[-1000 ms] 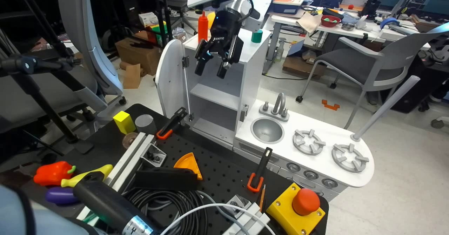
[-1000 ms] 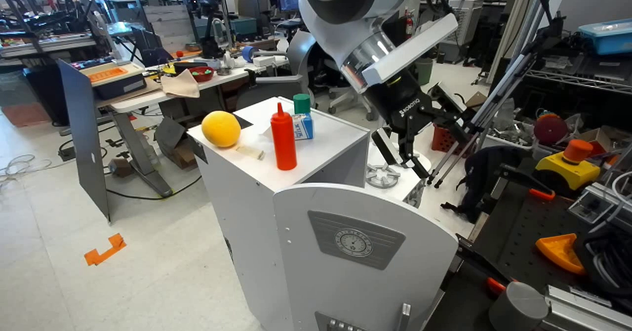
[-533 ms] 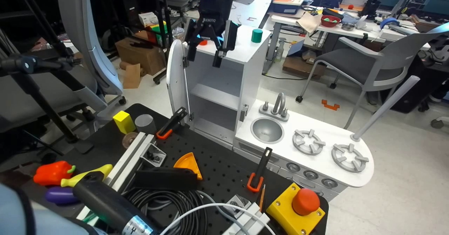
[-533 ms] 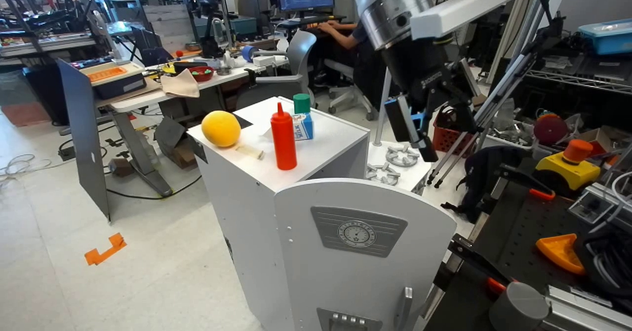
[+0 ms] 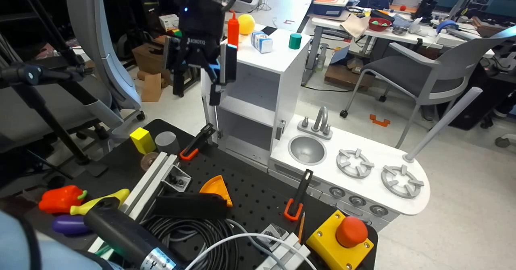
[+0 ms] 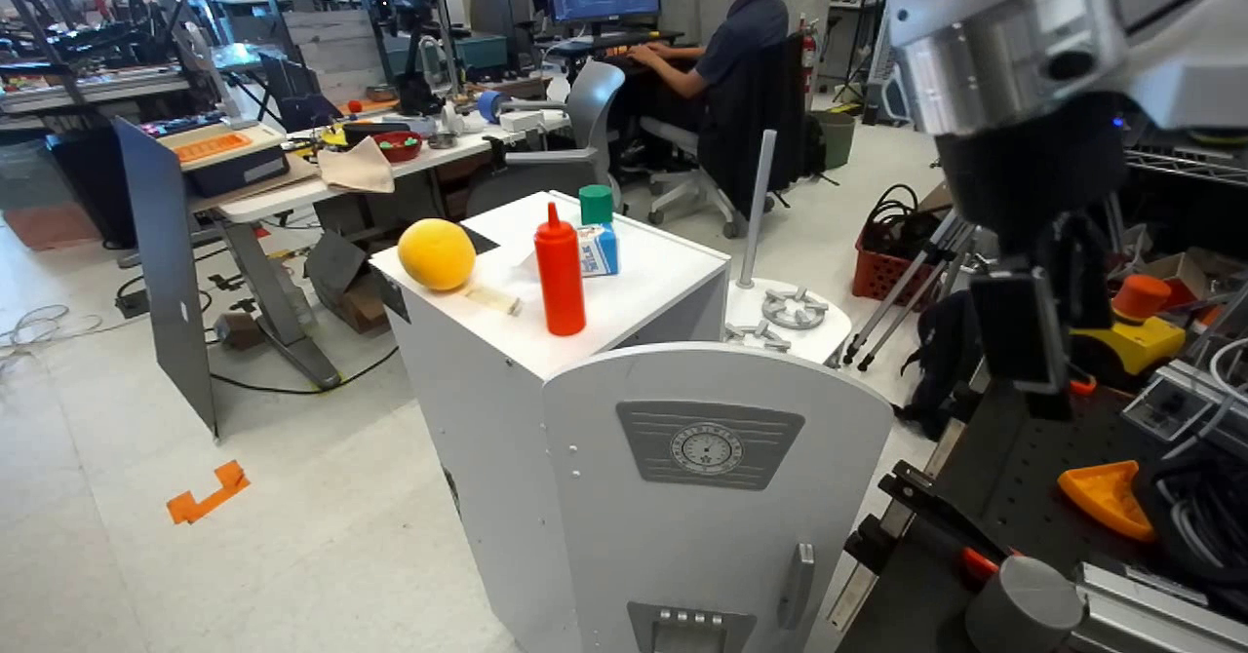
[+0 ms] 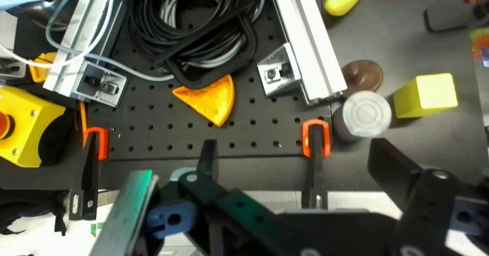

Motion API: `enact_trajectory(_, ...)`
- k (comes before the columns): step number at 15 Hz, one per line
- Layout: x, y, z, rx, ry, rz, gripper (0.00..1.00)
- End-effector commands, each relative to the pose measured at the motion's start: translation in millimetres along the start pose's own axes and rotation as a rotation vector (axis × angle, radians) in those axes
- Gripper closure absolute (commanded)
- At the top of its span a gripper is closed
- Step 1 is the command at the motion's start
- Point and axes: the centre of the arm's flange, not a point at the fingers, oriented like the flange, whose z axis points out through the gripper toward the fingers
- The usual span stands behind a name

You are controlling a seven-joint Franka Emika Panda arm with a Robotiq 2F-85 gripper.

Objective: Open the top cabinet door, then close it, then move the green block to the left

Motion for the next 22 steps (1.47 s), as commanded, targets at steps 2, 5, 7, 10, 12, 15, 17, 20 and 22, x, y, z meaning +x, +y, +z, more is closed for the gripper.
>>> enact_trajectory(2,-37.1,12.4,59.7,-0.017,0.083,-0.044,0.00)
enact_trajectory(5,-31.0,21.6,79.6,0.012,0.155,-0.039,0.00)
enact_trajectory(7,-31.4,22.7,83.4,0.048,0.222,-0.047,0.00)
enact_trajectory(10,-23.7,18.2,71.9,0.096,0.330,-0.075,0.00)
enact_trajectory(12,-16.7,16.4,66.9,0.113,0.379,-0.085,0.00)
enact_trajectory(15,-11.3,14.6,63.6,0.129,0.423,-0.081,0.00)
enact_trajectory(17,-9.6,14.6,61.7,0.136,0.460,-0.071,0.00)
enact_trajectory(20,-6.5,15.5,58.2,0.145,0.512,-0.050,0.00)
enact_trajectory(22,-4.9,17.1,56.2,0.165,0.538,-0.027,0.00)
